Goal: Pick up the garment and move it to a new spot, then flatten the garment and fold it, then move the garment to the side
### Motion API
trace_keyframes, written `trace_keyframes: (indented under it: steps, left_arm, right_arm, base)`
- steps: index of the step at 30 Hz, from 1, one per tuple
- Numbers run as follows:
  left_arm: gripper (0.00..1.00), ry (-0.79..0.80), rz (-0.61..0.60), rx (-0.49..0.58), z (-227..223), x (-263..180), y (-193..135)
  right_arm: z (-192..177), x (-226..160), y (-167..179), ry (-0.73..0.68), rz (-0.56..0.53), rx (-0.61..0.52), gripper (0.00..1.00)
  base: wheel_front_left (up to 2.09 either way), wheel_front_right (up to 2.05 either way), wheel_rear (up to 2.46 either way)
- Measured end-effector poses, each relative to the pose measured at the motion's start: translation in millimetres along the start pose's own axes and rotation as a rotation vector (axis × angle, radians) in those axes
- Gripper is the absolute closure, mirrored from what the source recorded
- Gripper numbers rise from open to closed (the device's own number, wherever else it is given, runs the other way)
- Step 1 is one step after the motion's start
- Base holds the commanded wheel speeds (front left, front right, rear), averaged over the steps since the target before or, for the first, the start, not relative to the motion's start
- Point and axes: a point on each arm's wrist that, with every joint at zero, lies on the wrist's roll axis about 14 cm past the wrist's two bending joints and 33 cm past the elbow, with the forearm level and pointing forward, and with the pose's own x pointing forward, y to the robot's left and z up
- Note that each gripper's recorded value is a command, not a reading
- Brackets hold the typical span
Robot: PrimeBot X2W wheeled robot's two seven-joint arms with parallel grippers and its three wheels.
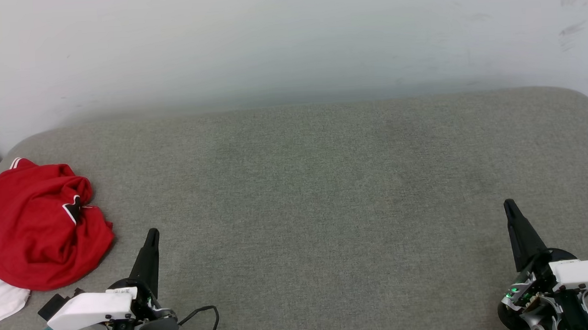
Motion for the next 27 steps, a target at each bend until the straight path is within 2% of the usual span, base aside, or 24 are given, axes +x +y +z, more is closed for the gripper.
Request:
trace_keyframes:
  steps: [13, 14, 19, 27]
  left_arm:
    - [1.00, -0.001, 0.000, 0.000, 0, 0, 0]
    - [0.00, 0.000, 0.008, -0.001, 0, -1, 3]
    - [0.00, -0.005, 0.087, -0.010, -1, -13, 29]
    - [0.00, -0.031, 0.077, 0.023, 1, -13, 26]
  right_arm:
    - [0, 0, 0, 0.000, 0.000, 0.000, 1.00]
    - [0, -1, -2, 0.000, -0.007, 0.000, 0.00]
    - [1, -13, -28, -0.007, -0.084, 0.003, 0.00]
    - [-1, -12, -27, -0.020, -0.082, -0.047, 0.00]
  base:
    - [0.00, 0.00, 0.00]
    - [0.00, 0.00, 0.00]
    - [0.00, 0.00, 0.00]
    - [0.00, 0.00, 0.00]
